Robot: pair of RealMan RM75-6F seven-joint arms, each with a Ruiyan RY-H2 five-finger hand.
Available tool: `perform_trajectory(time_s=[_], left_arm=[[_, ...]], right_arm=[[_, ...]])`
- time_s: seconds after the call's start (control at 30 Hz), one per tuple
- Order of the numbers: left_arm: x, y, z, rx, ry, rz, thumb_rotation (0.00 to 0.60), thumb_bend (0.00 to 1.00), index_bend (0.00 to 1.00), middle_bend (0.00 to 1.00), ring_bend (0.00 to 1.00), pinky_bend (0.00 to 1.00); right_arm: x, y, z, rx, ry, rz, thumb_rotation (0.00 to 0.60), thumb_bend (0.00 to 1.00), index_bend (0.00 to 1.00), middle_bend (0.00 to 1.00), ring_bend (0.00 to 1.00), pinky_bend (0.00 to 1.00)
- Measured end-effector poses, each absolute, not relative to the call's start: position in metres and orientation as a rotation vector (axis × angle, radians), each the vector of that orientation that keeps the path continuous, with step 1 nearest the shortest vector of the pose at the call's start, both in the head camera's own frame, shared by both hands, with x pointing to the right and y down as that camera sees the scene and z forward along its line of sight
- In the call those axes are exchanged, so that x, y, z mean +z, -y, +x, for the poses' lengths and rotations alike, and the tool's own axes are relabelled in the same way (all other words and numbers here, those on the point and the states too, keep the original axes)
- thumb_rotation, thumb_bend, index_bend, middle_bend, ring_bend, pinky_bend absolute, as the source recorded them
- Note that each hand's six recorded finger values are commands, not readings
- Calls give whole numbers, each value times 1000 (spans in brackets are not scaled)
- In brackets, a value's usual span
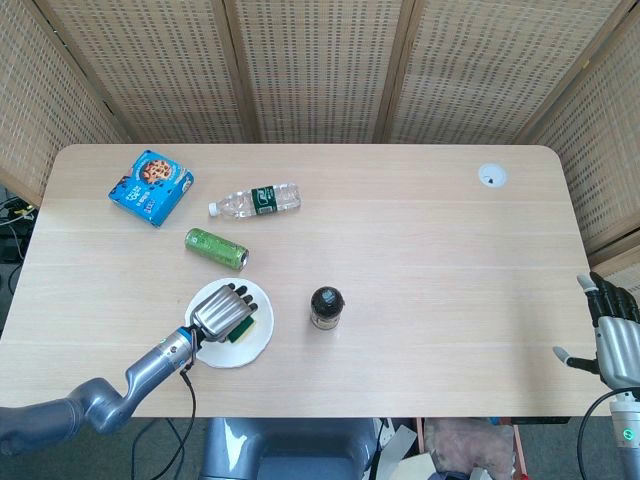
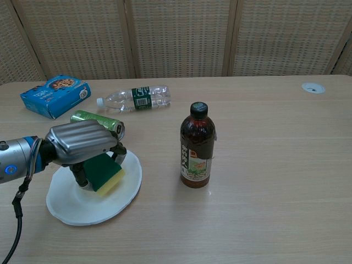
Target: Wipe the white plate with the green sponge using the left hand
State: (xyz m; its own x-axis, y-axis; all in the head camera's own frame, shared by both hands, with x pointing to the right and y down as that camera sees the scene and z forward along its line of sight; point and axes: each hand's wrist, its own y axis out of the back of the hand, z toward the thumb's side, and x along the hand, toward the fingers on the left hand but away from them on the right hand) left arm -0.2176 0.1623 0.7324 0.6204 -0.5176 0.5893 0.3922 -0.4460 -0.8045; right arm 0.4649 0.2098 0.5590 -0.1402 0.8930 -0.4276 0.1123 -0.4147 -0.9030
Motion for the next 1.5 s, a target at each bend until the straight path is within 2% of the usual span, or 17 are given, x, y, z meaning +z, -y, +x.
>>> perform_trajectory(time_s=[0.2,0.4,0.57,0.77,1.03,1.37,1.5], left_arm=[[737,-159,-214,-1056,-107,-1744,600,125,573,454,292,461],[755,-174,-215,-1102,-17,-1749,600,131,573,454,293,463],[756,-183,-219,-1103,25,-1751,600,147,573,454,295,471],[742,-187,-224,-1093,40,-1762,600,154,575,455,297,472],[716,-173,-231,-1066,-37,-1783,600,155,575,455,297,472],[744,-166,-249,-1180,7,-1730,600,155,576,457,299,473],[745,-170,-241,-1167,5,-1750,600,155,576,457,299,473]], right_arm=[[561,-211,462,1621,1139,-1514,600,0,0,0,0,0],[561,-211,463,1626,1140,-1516,600,0,0,0,0,0],[561,-211,463,1628,1140,-1516,600,0,0,0,0,0],[562,-211,463,1630,1138,-1514,600,0,0,0,0,0],[564,-213,460,1634,1122,-1517,600,0,0,0,0,0],[563,-211,462,1635,1135,-1517,600,0,0,0,0,0],[563,-211,464,1639,1138,-1517,600,0,0,0,0,0]])
